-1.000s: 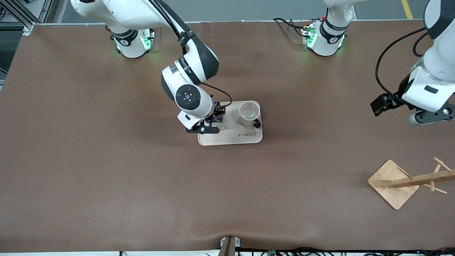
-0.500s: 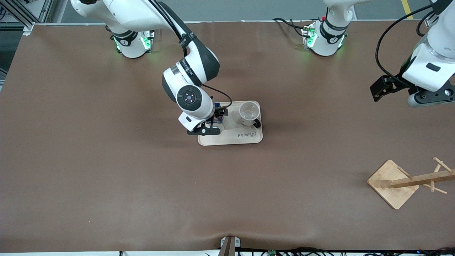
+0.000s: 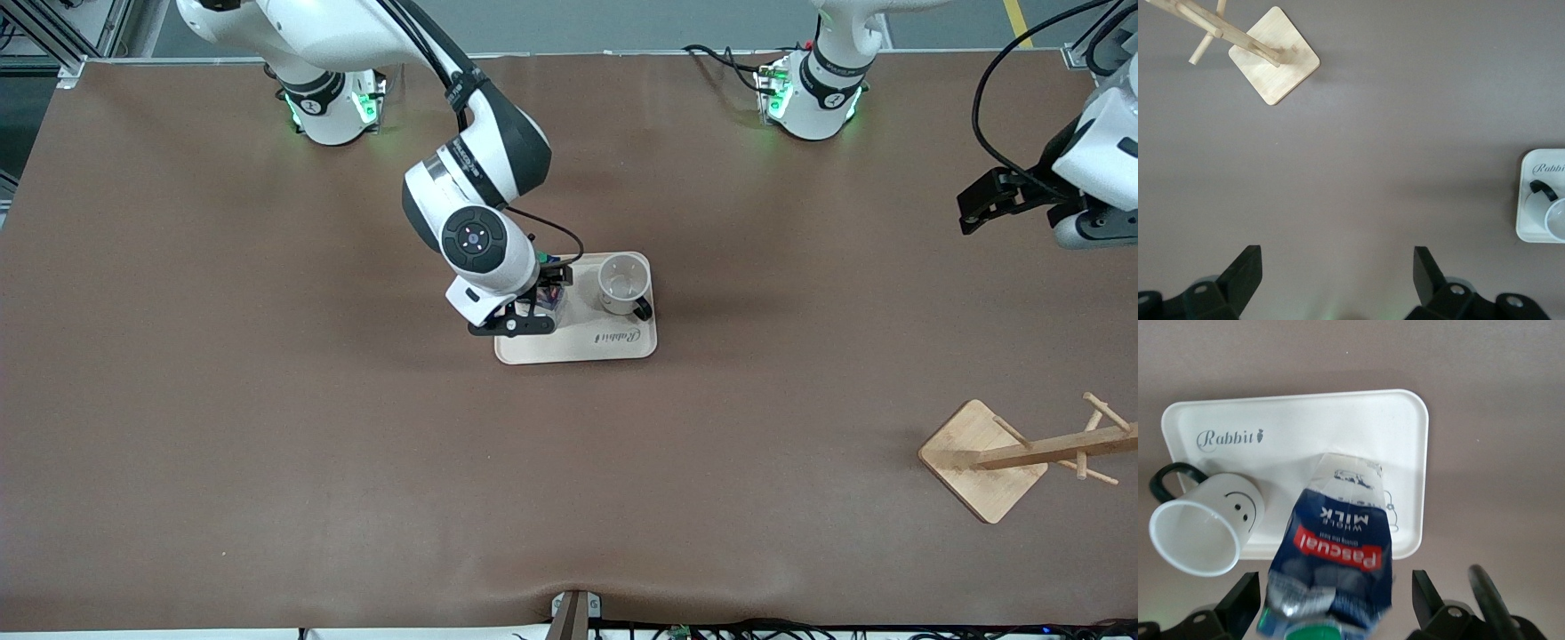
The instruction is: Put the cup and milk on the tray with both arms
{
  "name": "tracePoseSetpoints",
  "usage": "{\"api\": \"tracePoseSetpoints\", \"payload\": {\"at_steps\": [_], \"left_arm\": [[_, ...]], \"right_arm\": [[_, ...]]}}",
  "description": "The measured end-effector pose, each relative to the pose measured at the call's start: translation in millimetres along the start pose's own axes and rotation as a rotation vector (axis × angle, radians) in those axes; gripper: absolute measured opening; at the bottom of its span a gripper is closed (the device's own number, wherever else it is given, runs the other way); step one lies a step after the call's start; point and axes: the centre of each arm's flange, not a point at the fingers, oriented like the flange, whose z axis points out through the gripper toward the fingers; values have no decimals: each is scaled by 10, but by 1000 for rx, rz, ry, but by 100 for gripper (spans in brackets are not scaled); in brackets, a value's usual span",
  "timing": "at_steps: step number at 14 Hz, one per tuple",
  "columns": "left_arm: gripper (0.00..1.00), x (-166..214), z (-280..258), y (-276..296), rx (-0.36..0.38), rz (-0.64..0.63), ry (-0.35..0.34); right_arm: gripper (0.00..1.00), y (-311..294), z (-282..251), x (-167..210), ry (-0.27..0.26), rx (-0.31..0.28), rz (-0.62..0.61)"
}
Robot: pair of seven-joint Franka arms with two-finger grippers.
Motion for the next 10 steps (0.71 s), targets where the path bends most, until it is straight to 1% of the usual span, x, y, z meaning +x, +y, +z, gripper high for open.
{"api": "tracePoseSetpoints", "payload": {"at_steps": [2,3,4,7,8,9,10], "left_arm": [[100,-57,-79,-47,-8,-2,14],[100,-96,-137,-49,-9,-2,24],[100,-132,-186,-55,-10,-3,33],[100,-170,-214,-57,-11,-4,38],[100,-168,-191,-55,-11,-4,33],[100,-167,-166,-53,-11,-3,27],[100,-166,-146,-51,-10,-3,23]], "right_arm": [[100,3,-240,3,8,4,11],[100,56,-365,35,13,6,21],[100,181,-509,82,8,2,40],[100,925,-1055,213,-54,-21,136],[100,1197,-1244,237,-54,-39,169],[100,1410,-1427,246,-27,-69,194],[100,1543,-1598,234,15,-98,210]]}}
